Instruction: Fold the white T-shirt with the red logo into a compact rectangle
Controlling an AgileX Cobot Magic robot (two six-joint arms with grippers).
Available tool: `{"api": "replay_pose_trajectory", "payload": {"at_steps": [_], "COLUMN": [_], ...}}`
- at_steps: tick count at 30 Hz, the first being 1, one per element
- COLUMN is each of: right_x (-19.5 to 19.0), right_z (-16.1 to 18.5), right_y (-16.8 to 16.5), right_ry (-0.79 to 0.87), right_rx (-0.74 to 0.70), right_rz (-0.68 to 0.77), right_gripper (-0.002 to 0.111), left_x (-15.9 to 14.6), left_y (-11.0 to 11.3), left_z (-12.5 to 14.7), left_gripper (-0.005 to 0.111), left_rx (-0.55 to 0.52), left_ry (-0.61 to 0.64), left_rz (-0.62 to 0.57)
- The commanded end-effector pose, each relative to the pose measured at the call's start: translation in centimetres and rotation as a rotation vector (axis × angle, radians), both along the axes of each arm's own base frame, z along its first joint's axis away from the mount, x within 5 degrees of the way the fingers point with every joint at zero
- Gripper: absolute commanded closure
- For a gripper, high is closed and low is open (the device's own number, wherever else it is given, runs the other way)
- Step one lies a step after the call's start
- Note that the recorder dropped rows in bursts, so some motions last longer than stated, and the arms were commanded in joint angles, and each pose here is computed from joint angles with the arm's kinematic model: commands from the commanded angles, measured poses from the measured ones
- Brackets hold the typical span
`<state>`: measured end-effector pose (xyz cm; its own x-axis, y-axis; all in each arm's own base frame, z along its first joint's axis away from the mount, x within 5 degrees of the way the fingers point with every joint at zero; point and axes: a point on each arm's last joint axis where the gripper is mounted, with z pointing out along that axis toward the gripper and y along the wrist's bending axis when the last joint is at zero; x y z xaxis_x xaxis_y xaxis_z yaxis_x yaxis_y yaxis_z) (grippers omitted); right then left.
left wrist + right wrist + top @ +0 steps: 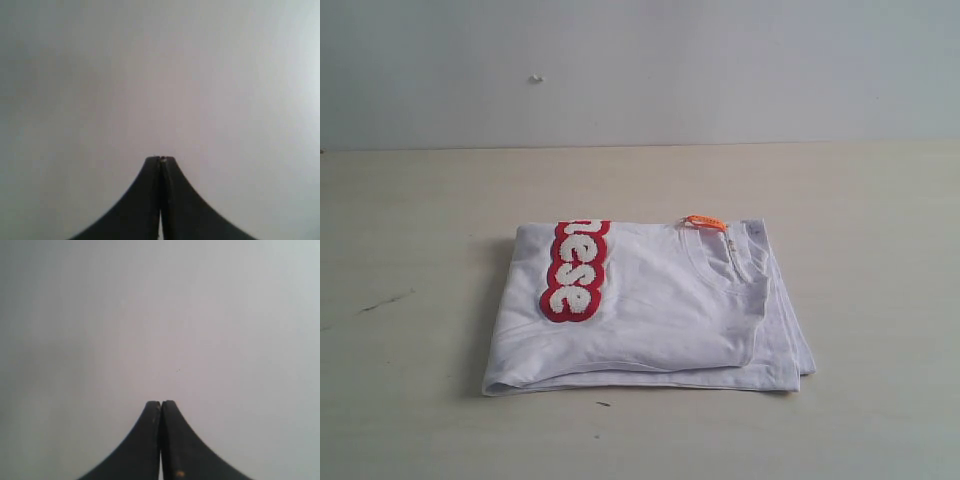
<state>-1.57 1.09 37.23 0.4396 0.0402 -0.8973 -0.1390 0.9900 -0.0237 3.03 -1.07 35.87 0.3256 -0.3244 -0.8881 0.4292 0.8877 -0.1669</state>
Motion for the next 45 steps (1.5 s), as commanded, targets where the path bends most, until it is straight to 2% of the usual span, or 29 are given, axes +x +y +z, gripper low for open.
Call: {"api": "replay_pose_trajectory", "payload": {"at_steps": [1,6,10,23,32,36,42,45], "right_x": [0.0,0.0,0.0,0.0,0.0,0.0,0.1,0.1], "right_z": [-0.2,-0.2,-0.2,-0.2,-0.2,-0.2,-0.2,-0.2], "right_y": [0.0,0.0,0.0,0.0,0.0,0.0,0.0,0.0], "right_ry": [0.006,0.006,0.006,0.006,0.006,0.010,0.013,0.013], "right_rx": [-0.033,-0.033,-0.033,-0.031,-0.031,-0.034,-0.033,-0.033], "right_rz": [-0.015,-0.015,-0.015,-0.013,-0.013,-0.012,-0.010,-0.010], "right_gripper": [0.108,0.108,0.108,0.108,0.108,0.108,0.108,0.108], "left_x": [-1.4,-3.1,-3.3,-3.0,-3.0,-3.0,-3.0,-2.9], "left_y": [0.6,1.2,1.3,0.9,0.9,0.9,0.9,0.9], "left_z": [0.0,0.1,0.1,-0.5,-0.6,-0.6,-0.6,-0.6], "left_gripper": [0.107,0.107,0.107,0.107,0.107,0.107,0.107,0.107], "left_rx": [-0.031,-0.058,-0.062,-0.005,-0.004,0.000,0.005,0.006], "left_ry": [-0.049,-0.118,-0.127,-0.058,-0.056,-0.056,-0.056,-0.056], "left_rz": [-0.008,-0.009,-0.009,-0.030,-0.029,0.024,0.184,0.228]}}
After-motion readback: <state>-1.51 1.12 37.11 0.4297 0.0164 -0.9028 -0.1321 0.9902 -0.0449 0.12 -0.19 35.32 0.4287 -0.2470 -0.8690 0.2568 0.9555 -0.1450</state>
